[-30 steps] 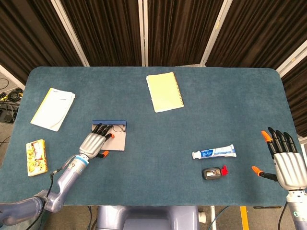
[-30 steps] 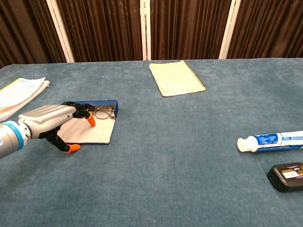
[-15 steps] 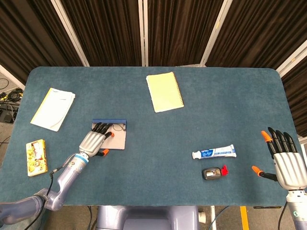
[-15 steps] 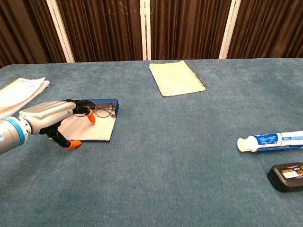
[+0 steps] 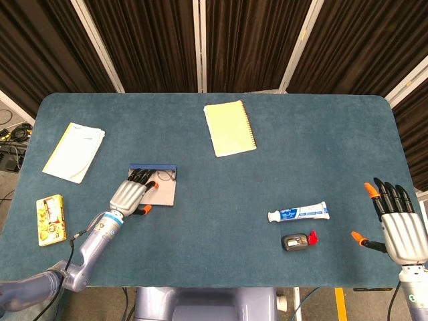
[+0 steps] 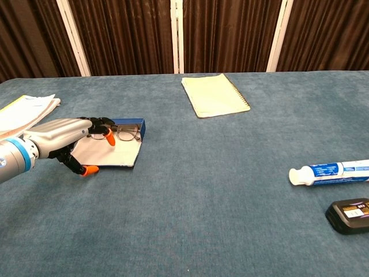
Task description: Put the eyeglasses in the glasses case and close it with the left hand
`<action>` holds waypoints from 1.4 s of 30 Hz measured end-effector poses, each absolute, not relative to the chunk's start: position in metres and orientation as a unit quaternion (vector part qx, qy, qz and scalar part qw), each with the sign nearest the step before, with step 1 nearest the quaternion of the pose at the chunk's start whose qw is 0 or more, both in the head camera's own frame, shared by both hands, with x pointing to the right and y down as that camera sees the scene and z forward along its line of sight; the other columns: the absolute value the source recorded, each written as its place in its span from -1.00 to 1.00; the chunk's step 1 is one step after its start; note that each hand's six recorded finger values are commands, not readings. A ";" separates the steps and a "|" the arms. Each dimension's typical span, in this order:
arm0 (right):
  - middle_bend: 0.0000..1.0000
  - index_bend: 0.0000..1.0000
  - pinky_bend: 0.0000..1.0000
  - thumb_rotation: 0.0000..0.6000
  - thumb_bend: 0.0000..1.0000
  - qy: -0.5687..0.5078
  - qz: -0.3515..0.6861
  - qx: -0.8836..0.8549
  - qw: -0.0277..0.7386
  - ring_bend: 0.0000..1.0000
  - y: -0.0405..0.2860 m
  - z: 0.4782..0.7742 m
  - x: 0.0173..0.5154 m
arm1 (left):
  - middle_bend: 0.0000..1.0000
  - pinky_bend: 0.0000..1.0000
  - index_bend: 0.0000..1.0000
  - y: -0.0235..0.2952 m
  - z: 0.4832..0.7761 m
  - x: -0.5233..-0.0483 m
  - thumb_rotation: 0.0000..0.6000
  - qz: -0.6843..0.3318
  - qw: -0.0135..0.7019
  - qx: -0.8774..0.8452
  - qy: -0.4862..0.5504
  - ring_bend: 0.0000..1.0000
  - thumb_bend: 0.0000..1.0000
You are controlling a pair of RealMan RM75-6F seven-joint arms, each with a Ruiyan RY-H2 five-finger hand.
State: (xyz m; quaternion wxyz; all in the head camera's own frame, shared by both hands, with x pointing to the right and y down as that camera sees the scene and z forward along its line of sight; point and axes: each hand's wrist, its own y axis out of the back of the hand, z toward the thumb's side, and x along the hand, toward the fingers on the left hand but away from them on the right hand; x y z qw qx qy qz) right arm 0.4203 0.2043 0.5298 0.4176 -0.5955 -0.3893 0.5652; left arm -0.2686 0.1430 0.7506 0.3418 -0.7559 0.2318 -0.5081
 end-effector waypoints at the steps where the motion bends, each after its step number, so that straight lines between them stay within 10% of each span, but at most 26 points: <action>1: -1.00 -1.00 -1.00 1.00 -1.00 -0.389 0.565 -0.595 0.417 -1.00 0.204 0.530 0.420 | -1.00 -1.00 -0.43 0.141 0.750 -0.269 1.00 -0.508 0.344 -0.755 0.232 -1.00 0.05; 42: -1.00 -1.00 -1.00 1.00 -1.00 -0.386 0.567 -0.596 0.417 -1.00 0.205 0.532 0.420 | -1.00 -1.00 0.34 0.134 0.723 -0.274 1.00 -0.496 0.329 -0.767 0.237 -1.00 0.10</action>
